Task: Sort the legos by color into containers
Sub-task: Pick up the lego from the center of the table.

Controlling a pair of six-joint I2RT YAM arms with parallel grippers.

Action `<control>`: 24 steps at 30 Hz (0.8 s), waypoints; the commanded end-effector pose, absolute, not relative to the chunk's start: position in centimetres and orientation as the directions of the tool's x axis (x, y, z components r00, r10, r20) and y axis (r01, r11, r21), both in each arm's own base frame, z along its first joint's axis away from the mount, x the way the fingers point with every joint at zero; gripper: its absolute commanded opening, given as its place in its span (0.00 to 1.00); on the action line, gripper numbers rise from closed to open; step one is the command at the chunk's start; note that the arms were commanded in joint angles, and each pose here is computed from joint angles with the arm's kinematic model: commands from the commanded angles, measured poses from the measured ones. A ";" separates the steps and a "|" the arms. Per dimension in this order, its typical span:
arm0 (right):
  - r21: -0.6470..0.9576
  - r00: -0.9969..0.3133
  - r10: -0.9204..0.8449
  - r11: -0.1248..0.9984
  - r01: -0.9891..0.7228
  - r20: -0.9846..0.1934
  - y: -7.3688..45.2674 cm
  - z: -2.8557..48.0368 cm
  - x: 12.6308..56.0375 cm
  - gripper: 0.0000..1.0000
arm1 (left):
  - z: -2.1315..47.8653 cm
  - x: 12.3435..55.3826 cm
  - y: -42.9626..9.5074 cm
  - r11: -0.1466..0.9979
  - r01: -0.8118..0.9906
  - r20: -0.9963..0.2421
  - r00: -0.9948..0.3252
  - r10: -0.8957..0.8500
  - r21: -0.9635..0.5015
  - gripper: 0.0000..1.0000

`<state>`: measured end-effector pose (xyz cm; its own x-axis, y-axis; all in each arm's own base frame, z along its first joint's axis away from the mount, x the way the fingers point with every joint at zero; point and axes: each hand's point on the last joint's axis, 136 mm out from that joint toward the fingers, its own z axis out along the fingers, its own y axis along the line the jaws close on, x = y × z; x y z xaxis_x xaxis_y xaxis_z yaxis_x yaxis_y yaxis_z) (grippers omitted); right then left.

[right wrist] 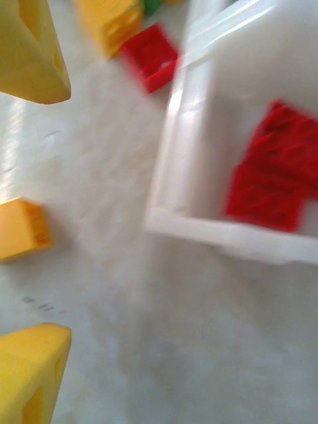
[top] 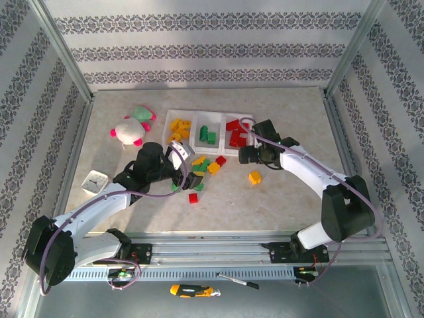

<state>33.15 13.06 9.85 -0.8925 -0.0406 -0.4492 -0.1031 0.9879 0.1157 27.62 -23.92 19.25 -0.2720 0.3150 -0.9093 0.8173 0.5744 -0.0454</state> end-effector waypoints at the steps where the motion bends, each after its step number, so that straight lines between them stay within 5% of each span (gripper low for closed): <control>1: 0.060 -0.936 -0.134 0.985 -0.162 -0.326 12.2 8.3 29.6 0.85 | 20.3 27.2 -25.1 0.522 0.852 -0.931 -0.213 0.298 -0.028 0.99; 5: 0.049 -0.960 -0.153 0.984 -0.169 -0.234 12.2 6.6 28.6 0.82 | 20.4 27.2 -25.3 0.518 0.855 -0.934 -0.211 0.289 -0.033 0.99; 15: 0.027 -0.979 -0.157 0.986 -0.162 -0.131 12.9 3.5 29.7 0.54 | 20.5 27.1 -25.1 0.523 0.852 -0.933 -0.212 0.291 -0.030 0.99; 24: 0.012 -0.970 -0.158 0.987 -0.163 -0.185 13.0 5.3 30.1 0.35 | 20.4 27.3 -24.6 0.547 0.837 -0.931 -0.216 0.296 -0.020 0.99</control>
